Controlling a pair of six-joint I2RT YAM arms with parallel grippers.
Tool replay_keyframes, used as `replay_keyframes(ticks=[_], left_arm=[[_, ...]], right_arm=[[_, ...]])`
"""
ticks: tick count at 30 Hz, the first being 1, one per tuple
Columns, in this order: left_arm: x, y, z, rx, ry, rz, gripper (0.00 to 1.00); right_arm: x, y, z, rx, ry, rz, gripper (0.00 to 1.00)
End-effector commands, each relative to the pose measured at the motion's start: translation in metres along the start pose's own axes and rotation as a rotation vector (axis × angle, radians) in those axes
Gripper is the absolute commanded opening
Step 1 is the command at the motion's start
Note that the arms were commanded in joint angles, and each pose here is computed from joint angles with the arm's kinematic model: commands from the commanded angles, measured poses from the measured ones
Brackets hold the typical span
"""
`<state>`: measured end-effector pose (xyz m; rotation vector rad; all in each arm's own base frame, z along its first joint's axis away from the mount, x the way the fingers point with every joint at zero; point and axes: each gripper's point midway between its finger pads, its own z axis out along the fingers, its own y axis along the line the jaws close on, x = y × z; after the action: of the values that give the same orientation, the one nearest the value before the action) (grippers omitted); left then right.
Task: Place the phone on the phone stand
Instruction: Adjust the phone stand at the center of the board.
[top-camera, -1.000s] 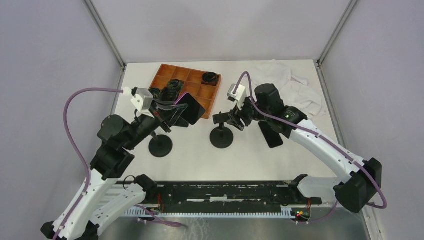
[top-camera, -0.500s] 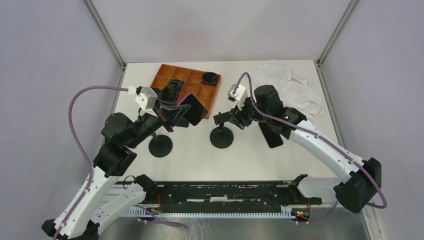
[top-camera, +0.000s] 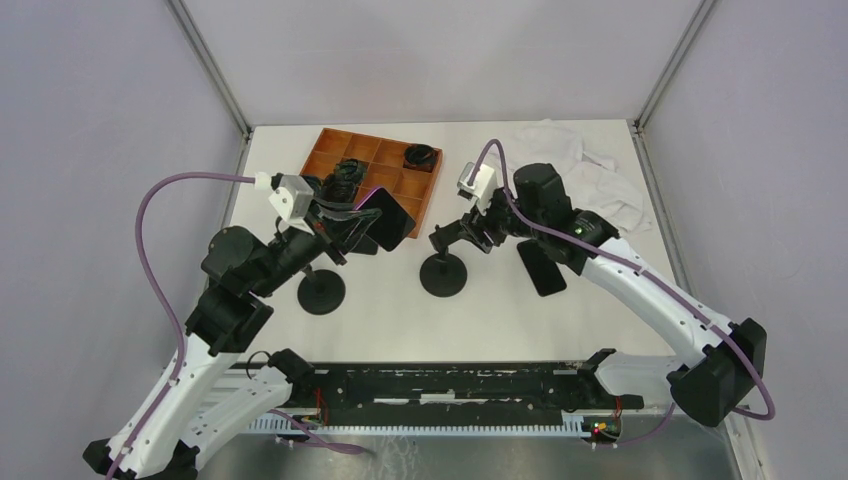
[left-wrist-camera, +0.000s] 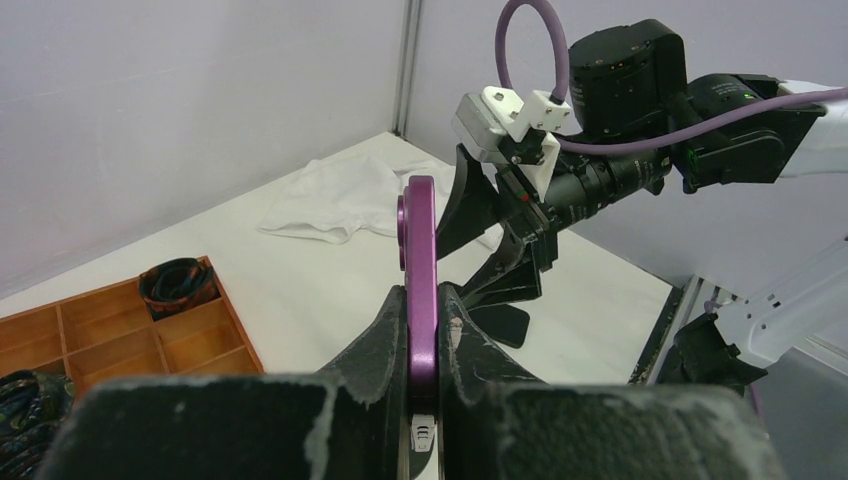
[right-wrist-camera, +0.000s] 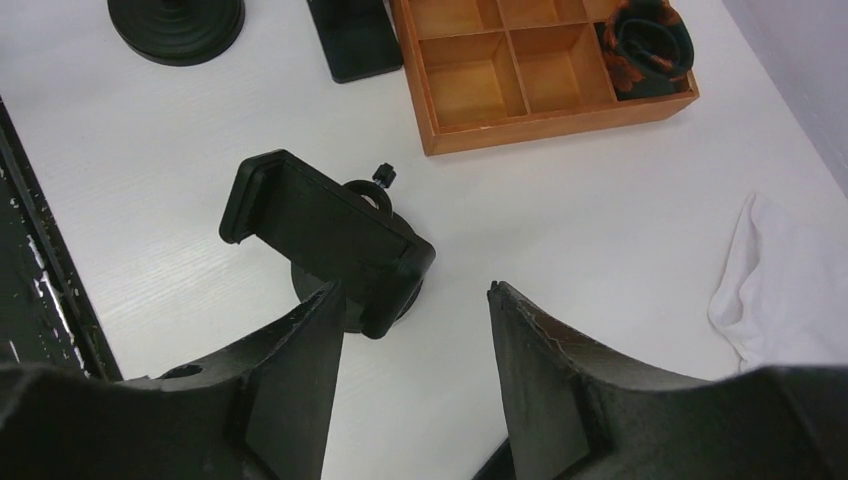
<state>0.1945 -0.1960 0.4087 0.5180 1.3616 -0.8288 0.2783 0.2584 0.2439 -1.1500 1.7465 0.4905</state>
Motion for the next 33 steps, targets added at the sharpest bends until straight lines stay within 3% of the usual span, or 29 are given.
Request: replay_keyframes(ticks=[1, 12, 33], left_arm=[[-0.030, -0.009, -0.003, 0.035, -0.109, 0.002, 0.02], [-0.031, -0.011, -0.004, 0.041, -0.114, 0.001, 0.02], [-0.026, -0.010, -0.003, 0.042, -0.107, -0.001, 0.02]], right_arm=[[-0.027, 0.005, -0.018, -0.075, -0.103, -0.024, 0.62], [-0.024, 0.002, -0.027, -0.126, -0.148, -0.004, 0.70], [-0.022, -0.007, -0.022, -0.101, -0.139, 0.053, 0.66]])
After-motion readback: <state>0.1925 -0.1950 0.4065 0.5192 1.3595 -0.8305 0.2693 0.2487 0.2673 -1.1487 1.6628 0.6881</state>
